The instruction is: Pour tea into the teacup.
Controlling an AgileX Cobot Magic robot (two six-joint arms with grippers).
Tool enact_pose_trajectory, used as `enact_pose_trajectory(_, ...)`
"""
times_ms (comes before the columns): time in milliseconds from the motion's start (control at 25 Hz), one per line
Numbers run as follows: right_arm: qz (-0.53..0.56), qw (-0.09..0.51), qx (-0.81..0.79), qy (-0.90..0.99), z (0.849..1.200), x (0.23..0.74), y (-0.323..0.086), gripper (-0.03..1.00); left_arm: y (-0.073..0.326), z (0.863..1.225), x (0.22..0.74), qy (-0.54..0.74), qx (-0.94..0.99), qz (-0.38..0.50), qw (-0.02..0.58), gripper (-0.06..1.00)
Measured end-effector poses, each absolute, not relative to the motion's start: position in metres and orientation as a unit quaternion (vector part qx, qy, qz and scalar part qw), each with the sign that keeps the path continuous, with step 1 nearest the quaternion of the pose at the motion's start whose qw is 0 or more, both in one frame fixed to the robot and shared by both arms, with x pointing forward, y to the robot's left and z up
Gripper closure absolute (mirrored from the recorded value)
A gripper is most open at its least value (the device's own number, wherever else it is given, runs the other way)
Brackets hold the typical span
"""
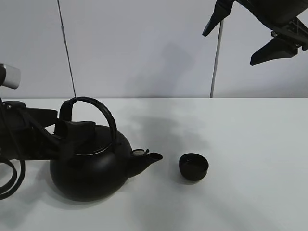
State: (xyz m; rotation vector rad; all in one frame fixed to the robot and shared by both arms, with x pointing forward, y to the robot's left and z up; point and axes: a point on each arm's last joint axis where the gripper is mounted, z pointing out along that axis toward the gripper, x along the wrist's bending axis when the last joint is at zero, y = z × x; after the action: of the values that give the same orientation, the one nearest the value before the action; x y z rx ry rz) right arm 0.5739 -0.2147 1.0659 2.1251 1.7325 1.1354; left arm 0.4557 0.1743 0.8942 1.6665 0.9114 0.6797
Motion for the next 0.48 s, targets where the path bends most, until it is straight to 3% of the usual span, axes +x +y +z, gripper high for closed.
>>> enact_pose_trajectory(480,0.381,0.087,0.713,0.582,1.066,0.574,-0.215,0.27,0.183,0.931,0.439,0.349,0.670,0.319,0.572,0.34)
